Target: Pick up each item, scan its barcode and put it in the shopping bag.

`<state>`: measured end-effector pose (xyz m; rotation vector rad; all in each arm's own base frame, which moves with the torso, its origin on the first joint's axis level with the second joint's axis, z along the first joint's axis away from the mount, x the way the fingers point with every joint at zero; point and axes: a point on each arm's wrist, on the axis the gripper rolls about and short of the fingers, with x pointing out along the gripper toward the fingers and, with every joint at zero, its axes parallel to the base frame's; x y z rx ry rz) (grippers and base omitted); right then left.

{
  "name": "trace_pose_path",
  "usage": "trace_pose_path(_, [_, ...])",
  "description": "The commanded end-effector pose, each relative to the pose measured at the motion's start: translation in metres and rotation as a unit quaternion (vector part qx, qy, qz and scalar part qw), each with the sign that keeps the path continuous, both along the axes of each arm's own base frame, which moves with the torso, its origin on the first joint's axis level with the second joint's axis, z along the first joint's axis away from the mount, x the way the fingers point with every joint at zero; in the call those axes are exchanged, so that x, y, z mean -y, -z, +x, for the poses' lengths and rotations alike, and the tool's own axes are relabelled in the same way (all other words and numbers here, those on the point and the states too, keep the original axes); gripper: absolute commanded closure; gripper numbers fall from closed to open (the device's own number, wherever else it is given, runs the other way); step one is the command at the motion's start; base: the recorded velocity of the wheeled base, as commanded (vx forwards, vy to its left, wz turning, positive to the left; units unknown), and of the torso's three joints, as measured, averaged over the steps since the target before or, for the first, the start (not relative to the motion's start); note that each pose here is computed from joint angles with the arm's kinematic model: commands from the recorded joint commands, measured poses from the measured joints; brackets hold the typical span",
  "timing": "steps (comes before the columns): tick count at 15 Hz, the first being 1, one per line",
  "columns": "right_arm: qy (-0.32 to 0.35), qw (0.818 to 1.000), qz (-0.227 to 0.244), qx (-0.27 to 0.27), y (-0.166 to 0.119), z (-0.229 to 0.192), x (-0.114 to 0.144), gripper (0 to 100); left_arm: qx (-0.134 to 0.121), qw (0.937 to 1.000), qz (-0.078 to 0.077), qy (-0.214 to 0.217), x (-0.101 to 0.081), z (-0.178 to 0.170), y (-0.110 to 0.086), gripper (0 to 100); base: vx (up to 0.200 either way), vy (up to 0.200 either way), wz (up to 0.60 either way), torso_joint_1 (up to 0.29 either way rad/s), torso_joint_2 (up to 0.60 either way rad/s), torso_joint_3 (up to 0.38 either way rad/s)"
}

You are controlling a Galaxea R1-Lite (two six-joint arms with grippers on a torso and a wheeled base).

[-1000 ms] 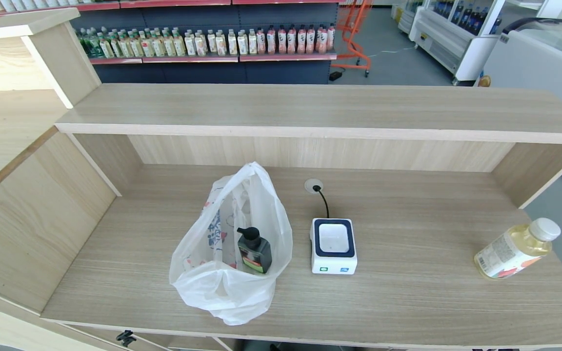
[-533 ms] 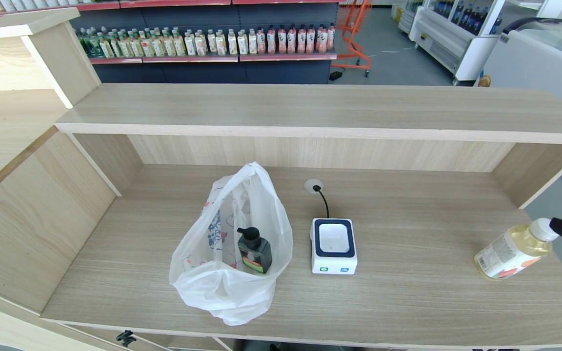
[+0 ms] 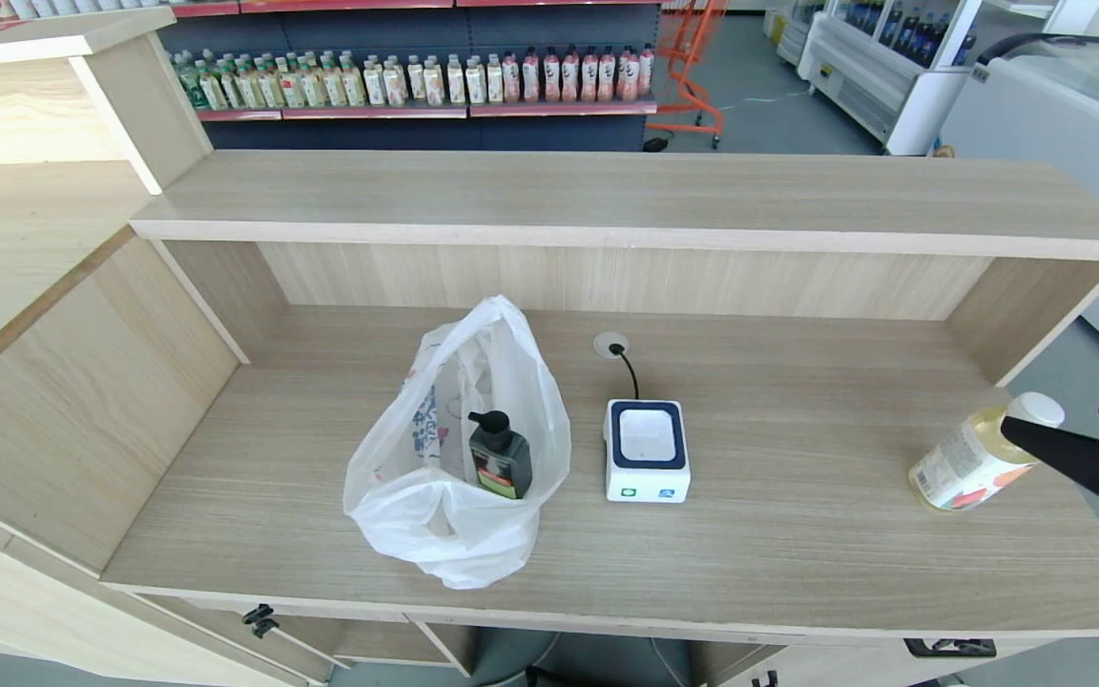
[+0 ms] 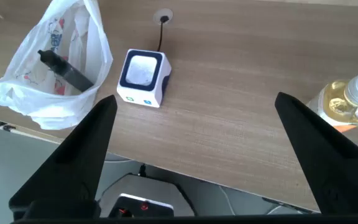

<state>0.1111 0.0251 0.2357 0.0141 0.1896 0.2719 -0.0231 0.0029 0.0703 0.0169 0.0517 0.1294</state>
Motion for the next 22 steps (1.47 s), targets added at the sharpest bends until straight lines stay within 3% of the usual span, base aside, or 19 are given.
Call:
trace_pose_path(1, [0.022,1.000,-0.004,-0.019,0.006,0.008,0.004,0,0.000,1.0000,0.000,0.000,0.000,0.000,0.000,0,0.000,0.000,0.00,0.000,0.00,0.000])
trace_pose_path(3, [0.035,0.999,-0.007,-0.036,0.014,0.010,0.006,0,-0.001,1.0000,-0.001,0.000,0.000,0.000,0.000,0,0.000,0.000,0.00,0.000,0.00,0.000])
trace_pose_path(22, [0.052,0.992,-0.022,-0.115,0.052,0.013,0.009,0,0.000,1.0000,-0.001,0.000,0.000,0.000,0.000,0,0.000,-0.189,0.00,0.002,0.00,0.003])
